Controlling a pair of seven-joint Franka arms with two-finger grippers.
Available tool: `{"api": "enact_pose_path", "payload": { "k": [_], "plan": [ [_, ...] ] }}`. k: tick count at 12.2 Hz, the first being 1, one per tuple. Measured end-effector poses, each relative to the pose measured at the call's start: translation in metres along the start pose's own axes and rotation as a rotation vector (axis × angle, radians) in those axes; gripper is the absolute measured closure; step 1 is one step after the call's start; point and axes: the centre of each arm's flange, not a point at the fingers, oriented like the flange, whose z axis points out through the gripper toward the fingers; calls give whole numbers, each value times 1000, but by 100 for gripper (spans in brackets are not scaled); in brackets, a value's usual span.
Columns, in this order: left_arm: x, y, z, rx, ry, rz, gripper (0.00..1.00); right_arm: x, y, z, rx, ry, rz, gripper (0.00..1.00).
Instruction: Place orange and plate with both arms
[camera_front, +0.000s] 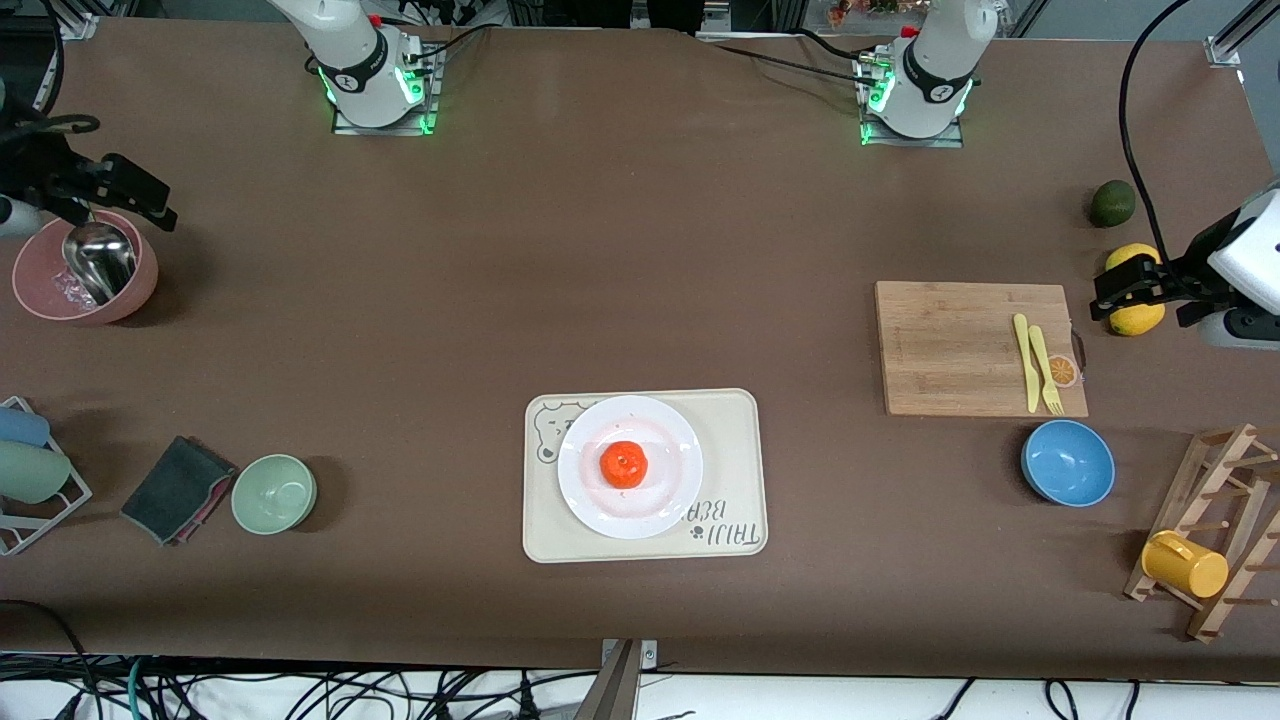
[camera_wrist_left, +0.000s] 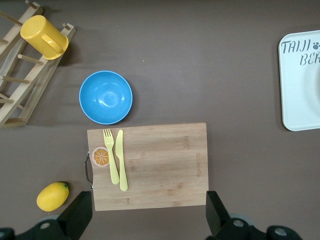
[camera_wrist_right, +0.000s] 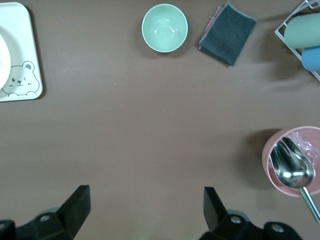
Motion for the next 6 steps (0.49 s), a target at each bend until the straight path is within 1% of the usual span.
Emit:
{"api": "enact_pose_path", "payload": {
  "k": [2, 6],
  "plan": [
    [0, 0, 0, 0, 0, 0, 0, -3, 3, -10, 1, 2, 3, 0],
    [0, 0, 0, 0, 0, 0, 0, -4, 5, -14, 5, 5, -8, 0]
  ]
}}
